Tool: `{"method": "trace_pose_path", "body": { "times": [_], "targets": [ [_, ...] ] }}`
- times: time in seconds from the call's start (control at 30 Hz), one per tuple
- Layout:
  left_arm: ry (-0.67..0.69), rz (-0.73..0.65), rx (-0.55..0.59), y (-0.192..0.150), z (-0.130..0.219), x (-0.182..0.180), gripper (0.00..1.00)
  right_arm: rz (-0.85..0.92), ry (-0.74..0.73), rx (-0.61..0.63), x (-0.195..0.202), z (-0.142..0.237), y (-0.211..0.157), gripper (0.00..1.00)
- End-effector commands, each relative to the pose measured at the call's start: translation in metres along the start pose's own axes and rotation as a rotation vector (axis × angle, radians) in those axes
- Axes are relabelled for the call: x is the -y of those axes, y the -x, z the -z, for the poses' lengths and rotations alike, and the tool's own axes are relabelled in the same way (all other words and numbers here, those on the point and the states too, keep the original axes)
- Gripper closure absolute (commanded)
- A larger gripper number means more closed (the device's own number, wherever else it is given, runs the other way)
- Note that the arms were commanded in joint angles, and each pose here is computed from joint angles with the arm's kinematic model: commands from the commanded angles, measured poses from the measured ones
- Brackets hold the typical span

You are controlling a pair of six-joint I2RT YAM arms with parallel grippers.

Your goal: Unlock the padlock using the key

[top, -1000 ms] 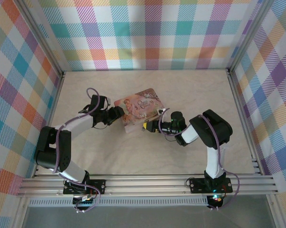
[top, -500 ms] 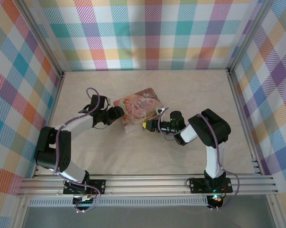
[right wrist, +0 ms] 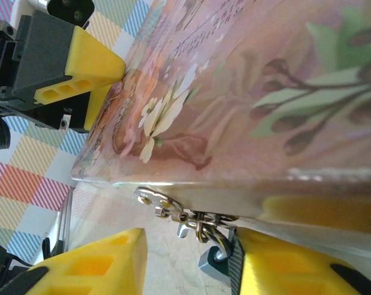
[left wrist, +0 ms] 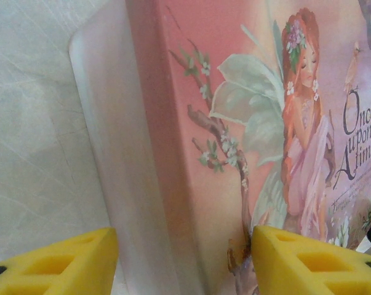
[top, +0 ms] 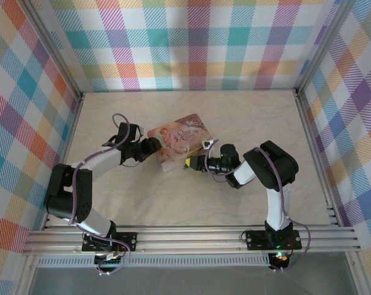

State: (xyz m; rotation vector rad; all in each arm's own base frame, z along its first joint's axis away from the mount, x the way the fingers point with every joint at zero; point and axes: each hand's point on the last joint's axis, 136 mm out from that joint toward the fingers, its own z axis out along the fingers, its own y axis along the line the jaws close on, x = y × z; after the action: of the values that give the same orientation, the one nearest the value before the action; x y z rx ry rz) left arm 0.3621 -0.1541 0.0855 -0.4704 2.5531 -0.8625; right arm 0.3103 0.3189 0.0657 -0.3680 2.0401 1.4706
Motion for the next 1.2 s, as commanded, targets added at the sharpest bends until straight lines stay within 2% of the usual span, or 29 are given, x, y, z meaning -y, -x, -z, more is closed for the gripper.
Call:
{"method": "trace_pose_path", "body": {
  "times": [0.0, 0.47, 0.63, 0.9, 1.17],
  "targets": [
    [0.112, 0.036, -0.096, -0.032, -0.005, -0.026, 0.42, 0.023, 0.038, -0.009, -0.007, -0.001, -0.005, 0.64],
    [0.114, 0.035, -0.098, -0.033, -0.005, -0.027, 0.42, 0.019, -0.011, -0.017, 0.002, 0.003, -0.011, 0.74],
    [0.115, 0.037, -0.098, -0.033, -0.005, -0.028, 0.42, 0.016, -0.026, -0.017, 0.005, 0.003, -0.012, 0.86],
    [0.119, 0.036, -0.096, -0.034, -0.003, -0.029, 0.42, 0.008, -0.06, -0.002, 0.008, 0.006, -0.009, 0.97],
    [0.119, 0.038, -0.101, -0.04, -0.001, -0.031, 0.42, -0.03, -0.079, 0.061, 0.008, 0.011, 0.002, 1.0]
  ]
}}
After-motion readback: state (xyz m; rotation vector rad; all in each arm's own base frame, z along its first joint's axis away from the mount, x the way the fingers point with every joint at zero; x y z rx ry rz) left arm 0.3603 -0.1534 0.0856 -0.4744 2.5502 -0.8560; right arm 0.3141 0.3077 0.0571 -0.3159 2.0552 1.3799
